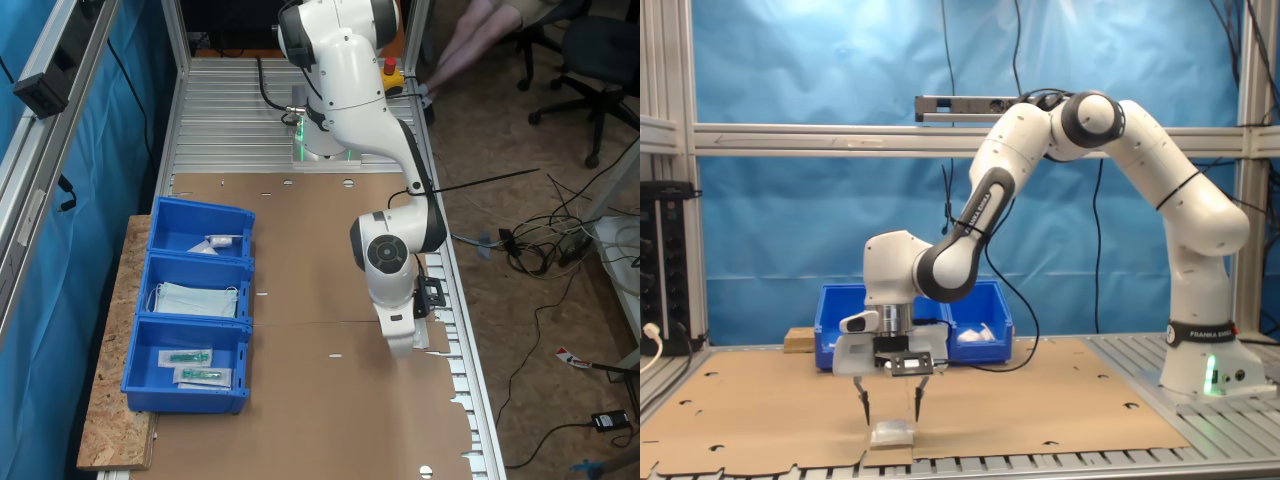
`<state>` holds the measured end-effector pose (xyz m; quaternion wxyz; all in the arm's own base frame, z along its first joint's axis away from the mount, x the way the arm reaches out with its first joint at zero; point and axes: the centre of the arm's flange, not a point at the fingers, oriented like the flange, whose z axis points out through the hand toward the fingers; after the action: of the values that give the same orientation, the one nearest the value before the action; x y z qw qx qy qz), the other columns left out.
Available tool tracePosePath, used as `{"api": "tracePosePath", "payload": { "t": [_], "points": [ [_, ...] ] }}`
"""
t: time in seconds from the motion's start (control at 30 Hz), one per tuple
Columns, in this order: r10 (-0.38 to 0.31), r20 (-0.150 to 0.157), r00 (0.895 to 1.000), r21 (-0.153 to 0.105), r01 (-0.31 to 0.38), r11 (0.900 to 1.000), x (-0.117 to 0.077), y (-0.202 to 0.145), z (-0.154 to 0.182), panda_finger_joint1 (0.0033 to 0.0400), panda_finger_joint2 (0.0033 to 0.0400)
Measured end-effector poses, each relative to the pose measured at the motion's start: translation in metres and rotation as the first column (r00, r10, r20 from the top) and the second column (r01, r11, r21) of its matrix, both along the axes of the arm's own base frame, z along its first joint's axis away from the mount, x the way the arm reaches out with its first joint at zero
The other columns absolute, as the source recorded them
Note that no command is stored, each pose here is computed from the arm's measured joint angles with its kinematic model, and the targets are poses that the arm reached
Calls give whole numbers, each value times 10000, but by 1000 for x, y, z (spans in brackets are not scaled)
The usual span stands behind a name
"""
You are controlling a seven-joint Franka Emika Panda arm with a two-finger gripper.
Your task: Pick and place sorting task of medical equipment.
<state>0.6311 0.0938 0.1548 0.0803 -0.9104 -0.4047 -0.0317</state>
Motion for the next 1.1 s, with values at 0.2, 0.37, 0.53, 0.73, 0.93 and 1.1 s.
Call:
{"api": "tracePosePath", "payload": {
  "t": [0.2, 0.37, 0.53, 0.73, 0.93, 1.1],
  "points": [
    [119, -73, 9999, 10, -119, 9999, -3, 8, -4, 400, 400],
    [207, -187, 9996, 25, -207, 9998, -6, 13, -11, 400, 400],
    [247, -237, 9994, 37, -246, 9997, -7, 16, -16, 400, 400],
    [246, -232, 9994, 38, -245, 9997, -7, 16, -16, 400, 400],
    [246, -231, 9994, 37, -245, 9997, -7, 16, -16, 400, 400],
    [246, -231, 9994, 37, -245, 9997, -7, 16, -16, 400, 400]
  ]
}}
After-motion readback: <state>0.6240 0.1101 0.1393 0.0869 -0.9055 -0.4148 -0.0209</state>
